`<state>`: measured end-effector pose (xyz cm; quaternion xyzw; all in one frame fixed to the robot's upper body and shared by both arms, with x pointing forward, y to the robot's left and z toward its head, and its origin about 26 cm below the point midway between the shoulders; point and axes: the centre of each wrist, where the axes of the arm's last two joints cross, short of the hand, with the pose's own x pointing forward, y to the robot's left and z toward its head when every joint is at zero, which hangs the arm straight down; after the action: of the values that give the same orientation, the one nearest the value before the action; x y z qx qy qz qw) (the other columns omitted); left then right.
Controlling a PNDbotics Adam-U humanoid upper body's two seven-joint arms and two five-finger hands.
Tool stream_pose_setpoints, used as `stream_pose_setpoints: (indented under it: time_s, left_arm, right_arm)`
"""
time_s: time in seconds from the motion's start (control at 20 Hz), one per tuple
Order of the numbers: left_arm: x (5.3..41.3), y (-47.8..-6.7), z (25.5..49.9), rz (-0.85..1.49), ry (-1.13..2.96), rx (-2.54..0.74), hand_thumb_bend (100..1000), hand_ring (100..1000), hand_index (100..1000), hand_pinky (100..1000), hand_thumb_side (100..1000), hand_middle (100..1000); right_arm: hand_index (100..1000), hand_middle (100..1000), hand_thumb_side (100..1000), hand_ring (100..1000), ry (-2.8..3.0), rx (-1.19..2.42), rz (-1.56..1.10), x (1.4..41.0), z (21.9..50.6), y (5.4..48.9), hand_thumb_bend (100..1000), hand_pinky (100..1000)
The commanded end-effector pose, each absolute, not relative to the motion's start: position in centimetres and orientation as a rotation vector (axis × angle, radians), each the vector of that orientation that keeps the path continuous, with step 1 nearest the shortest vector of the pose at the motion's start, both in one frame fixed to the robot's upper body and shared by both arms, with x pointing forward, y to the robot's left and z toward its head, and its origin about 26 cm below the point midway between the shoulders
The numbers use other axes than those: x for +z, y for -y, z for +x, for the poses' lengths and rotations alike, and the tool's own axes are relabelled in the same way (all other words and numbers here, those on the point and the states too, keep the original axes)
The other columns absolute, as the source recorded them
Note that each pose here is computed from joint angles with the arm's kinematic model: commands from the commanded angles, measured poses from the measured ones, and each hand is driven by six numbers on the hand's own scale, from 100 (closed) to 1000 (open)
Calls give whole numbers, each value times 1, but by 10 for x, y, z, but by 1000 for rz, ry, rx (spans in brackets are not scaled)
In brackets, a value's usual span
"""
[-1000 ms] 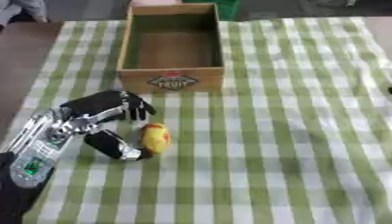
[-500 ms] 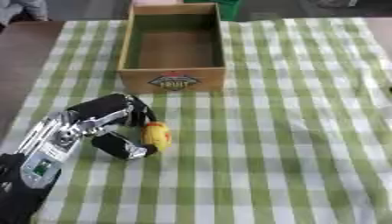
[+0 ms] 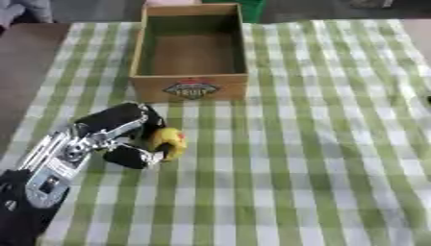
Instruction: Pick up objects on the table and place them in the box.
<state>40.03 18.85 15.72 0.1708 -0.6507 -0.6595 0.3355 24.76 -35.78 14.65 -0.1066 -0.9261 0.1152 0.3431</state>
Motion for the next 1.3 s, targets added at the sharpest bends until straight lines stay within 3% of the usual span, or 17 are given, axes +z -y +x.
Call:
stream_pose_setpoints:
  time_s: [0.05, 0.35, 0.7, 0.75, 0.8, 1.3]
  left_arm:
    - [169, -191, 401, 477, 1763, -1673, 100, 444, 623, 351, 465, 388]
    - [191, -201, 396, 603, 1839, -1659, 100, 456, 623, 355, 531, 400]
    - [212, -217, 392, 753, 1926, -1580, 100, 430, 611, 344, 505, 390]
    - [216, -219, 391, 771, 1941, -1557, 100, 430, 611, 344, 586, 392]
    - [222, -222, 391, 795, 1961, -1533, 100, 429, 611, 343, 497, 391]
    - [281, -260, 390, 1129, 2097, -1352, 100, 439, 591, 348, 487, 406]
  right_arm:
    - [776, 564, 478, 587, 2424, 317, -279, 154, 247, 358, 100, 656]
    - [777, 563, 482, 587, 2418, 314, -281, 153, 246, 359, 100, 656]
    - [777, 564, 489, 588, 2419, 311, -283, 153, 246, 360, 100, 657]
    - [777, 564, 491, 589, 2421, 312, -284, 154, 246, 360, 100, 657]
    - [777, 564, 489, 589, 2423, 313, -284, 154, 246, 360, 100, 657]
    - [776, 564, 489, 590, 2446, 344, -267, 161, 249, 360, 100, 659]
